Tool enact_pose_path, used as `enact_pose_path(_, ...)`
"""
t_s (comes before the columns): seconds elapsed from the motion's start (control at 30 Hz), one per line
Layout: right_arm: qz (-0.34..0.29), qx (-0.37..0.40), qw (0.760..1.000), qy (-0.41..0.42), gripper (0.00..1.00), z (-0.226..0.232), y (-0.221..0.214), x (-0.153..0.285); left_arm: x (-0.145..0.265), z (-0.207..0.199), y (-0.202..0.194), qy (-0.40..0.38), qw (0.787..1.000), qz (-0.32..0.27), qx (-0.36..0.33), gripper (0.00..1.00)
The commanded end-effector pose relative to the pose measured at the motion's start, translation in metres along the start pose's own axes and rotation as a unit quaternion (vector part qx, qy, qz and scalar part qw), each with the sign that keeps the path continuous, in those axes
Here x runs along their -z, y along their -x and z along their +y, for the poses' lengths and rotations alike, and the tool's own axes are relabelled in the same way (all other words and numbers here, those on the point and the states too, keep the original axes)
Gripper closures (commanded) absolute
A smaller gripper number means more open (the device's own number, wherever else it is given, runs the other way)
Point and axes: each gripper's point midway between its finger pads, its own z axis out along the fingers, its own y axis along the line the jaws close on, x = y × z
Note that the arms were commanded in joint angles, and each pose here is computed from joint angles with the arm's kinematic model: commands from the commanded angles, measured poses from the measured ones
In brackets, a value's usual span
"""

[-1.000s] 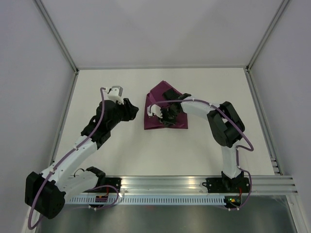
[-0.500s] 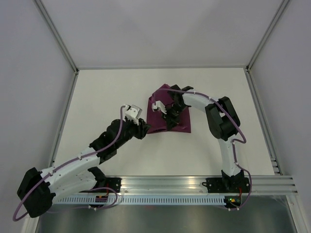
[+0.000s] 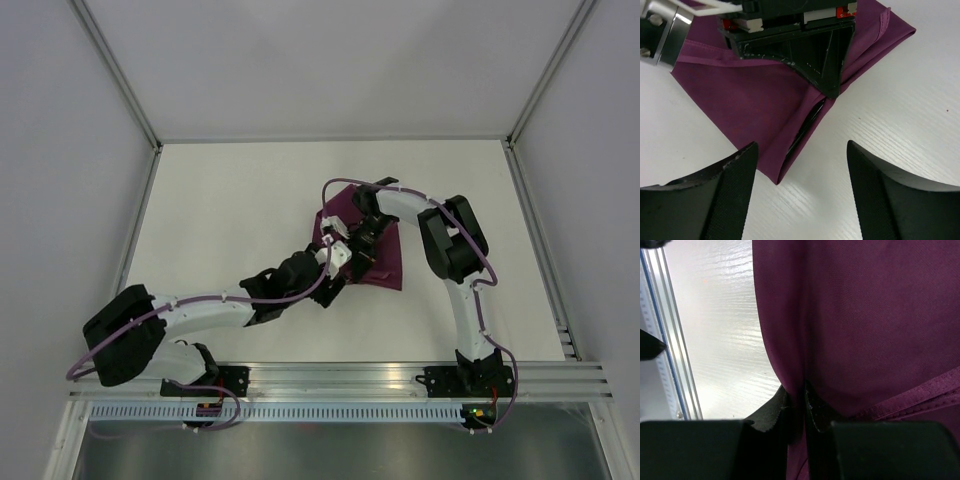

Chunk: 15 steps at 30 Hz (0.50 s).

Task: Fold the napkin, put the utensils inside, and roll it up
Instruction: Roll the napkin with the utensil

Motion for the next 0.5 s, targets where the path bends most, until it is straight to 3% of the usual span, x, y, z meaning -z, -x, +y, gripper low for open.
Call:
enact_pose_path(0.0, 0.059, -0.002, 0.998, -0.005, 0.94, -0.024, -0.037, -0.016, -0.015, -0.006, 0.034, -0.015, 0.998, -0.037, -0.048, 0.22)
enact_pose_path(0.37, 0.055, -0.019, 0.998, 0.005, 0.95, -0.033, -0.044, -0.013, -0.049, -0.043, 0.021, -0.075, 0.985, -0.014, -0.154, 0.15)
enact_pose_path(0.47, 0.053, -0.020, 0.998, 0.006, 0.95, -0.033, -0.044, -0.012, -0.045, -0.049, 0.024, -0.089, 0.978, -0.060, -0.179, 0.15)
